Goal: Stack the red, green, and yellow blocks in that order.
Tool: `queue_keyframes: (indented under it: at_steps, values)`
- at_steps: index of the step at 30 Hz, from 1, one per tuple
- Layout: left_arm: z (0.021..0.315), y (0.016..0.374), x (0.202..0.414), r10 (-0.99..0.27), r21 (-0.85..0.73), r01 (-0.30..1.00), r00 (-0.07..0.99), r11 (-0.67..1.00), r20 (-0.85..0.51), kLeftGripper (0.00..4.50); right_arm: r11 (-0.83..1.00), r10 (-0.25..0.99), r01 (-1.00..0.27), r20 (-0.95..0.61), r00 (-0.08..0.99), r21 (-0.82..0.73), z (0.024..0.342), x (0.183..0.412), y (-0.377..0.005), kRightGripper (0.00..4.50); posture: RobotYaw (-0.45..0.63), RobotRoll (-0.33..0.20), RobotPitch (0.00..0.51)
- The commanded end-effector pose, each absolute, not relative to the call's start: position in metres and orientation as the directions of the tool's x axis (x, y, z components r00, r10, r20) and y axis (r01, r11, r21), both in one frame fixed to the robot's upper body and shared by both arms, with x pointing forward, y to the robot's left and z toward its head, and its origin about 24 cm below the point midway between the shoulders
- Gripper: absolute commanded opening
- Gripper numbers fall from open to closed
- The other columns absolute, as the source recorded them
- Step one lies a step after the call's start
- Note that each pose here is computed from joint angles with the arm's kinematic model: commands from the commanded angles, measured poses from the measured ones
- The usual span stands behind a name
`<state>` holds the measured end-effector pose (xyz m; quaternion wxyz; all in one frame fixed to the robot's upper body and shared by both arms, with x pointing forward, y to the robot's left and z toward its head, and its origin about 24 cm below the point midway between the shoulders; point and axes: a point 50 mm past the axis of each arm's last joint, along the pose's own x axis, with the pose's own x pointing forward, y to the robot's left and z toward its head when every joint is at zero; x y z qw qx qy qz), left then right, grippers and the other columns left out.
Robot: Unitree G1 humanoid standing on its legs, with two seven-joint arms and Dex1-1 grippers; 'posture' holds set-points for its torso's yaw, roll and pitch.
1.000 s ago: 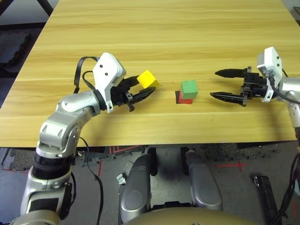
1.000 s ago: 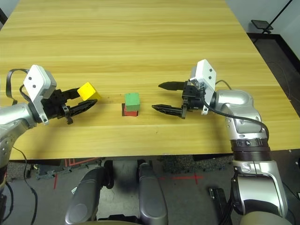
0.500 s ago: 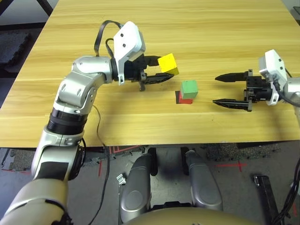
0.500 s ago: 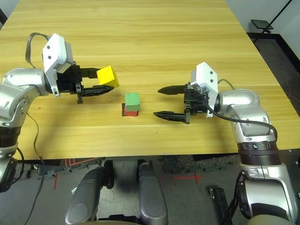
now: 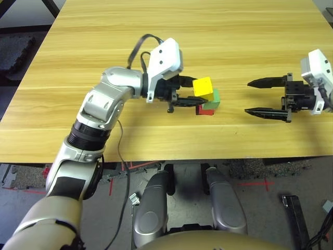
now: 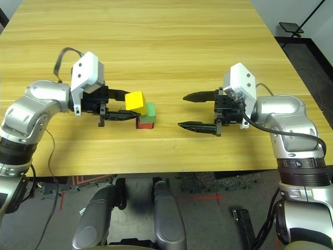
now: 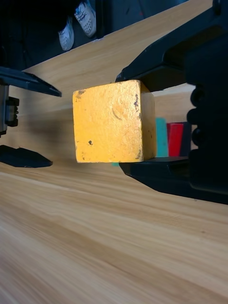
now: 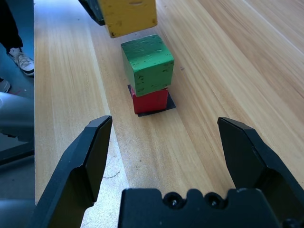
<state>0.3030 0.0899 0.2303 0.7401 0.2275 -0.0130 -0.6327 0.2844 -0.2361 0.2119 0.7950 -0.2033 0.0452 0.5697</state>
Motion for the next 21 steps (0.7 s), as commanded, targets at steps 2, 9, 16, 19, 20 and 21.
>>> queue_keyframes:
  at_steps: [2,9,16,19,20,21]
  values:
    - [0.2289,0.0836,0.3047,-0.934,0.346,0.935,0.186,0.073,-0.304,2.05,0.268,0.894,-0.924,-0.286,0.344,-0.275,0.2104,0.2838,-0.2339,4.5,0.23,0.085,0.283]
    - [0.2291,0.085,0.3098,-0.894,0.332,0.941,0.203,0.065,-0.399,2.05,0.272,0.897,-0.923,-0.274,0.346,-0.274,0.2084,0.2852,-0.2321,4.5,0.23,0.088,0.283]
    - [0.2292,0.0826,0.3114,-0.878,0.324,0.944,0.212,0.069,-0.43,2.05,0.273,0.899,-0.922,-0.268,0.346,-0.274,0.2083,0.2854,-0.232,4.5,0.24,0.097,0.29]
    - [0.2324,0.0781,0.309,-0.886,0.315,0.947,0.197,0.062,-0.419,2.05,0.274,0.899,-0.922,-0.268,0.346,-0.272,0.2084,0.2855,-0.2325,4.5,0.24,0.097,0.292]
    - [0.233,0.0772,0.3089,-0.887,0.314,0.947,0.196,0.061,-0.418,2.05,0.274,0.899,-0.922,-0.268,0.346,-0.272,0.2085,0.2856,-0.2327,4.5,0.24,0.095,0.293]
    - [0.2344,0.0754,0.309,-0.89,0.316,0.947,0.195,0.062,-0.412,2.05,0.274,0.899,-0.923,-0.268,0.346,-0.272,0.2085,0.2859,-0.2326,4.5,0.24,0.095,0.293]
